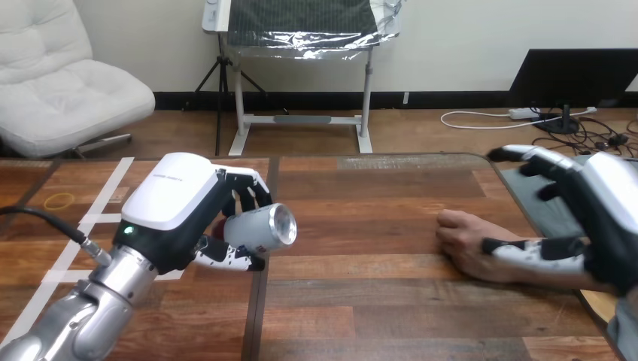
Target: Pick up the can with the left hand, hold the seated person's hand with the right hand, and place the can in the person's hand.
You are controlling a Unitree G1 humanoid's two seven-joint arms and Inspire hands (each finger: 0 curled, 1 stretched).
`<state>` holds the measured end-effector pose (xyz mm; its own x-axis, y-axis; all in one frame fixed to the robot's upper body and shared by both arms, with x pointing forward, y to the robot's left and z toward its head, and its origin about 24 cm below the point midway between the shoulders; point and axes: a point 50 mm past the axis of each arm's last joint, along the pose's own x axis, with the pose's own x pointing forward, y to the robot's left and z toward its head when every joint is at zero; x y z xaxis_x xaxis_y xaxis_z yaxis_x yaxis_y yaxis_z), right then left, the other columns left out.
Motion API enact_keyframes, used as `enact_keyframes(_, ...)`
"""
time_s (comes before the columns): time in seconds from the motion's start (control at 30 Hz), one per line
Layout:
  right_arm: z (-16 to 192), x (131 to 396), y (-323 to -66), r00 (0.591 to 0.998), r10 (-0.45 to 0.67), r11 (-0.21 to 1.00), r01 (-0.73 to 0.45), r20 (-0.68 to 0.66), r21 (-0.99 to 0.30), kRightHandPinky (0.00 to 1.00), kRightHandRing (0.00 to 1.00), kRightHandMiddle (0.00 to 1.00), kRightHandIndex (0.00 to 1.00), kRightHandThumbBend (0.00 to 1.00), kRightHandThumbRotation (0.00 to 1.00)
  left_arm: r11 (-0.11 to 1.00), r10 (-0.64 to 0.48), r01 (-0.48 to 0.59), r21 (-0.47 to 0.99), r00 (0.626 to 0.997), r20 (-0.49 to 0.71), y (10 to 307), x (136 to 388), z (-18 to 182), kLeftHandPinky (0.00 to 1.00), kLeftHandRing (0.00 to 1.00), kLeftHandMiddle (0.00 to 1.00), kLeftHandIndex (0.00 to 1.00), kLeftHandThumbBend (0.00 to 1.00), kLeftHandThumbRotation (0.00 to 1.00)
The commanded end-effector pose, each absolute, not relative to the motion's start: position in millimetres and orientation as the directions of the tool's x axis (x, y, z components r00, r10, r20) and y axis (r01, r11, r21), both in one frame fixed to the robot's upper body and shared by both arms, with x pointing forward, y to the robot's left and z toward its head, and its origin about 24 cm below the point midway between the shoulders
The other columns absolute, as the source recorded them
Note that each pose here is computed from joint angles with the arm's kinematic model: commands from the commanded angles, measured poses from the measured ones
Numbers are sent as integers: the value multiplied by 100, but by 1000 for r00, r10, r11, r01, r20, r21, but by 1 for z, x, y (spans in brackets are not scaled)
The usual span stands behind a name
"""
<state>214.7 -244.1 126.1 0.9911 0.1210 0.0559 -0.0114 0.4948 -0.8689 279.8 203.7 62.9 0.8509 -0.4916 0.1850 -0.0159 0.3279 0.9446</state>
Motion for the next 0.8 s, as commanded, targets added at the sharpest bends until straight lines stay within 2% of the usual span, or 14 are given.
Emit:
enact_keyframes(0.0,144,227,-248,988,133,418,11,73,-909,67,81,86,81,79,0,386,-497,-152,910,797,344,192,297,103,37,41,48,51,64,0)
enact_keyframes(0.77,145,253,-275,991,81,142,-117,-106,-983,72,82,84,79,90,0,423,-495,-151,894,787,367,185,300,102,37,42,48,51,66,0)
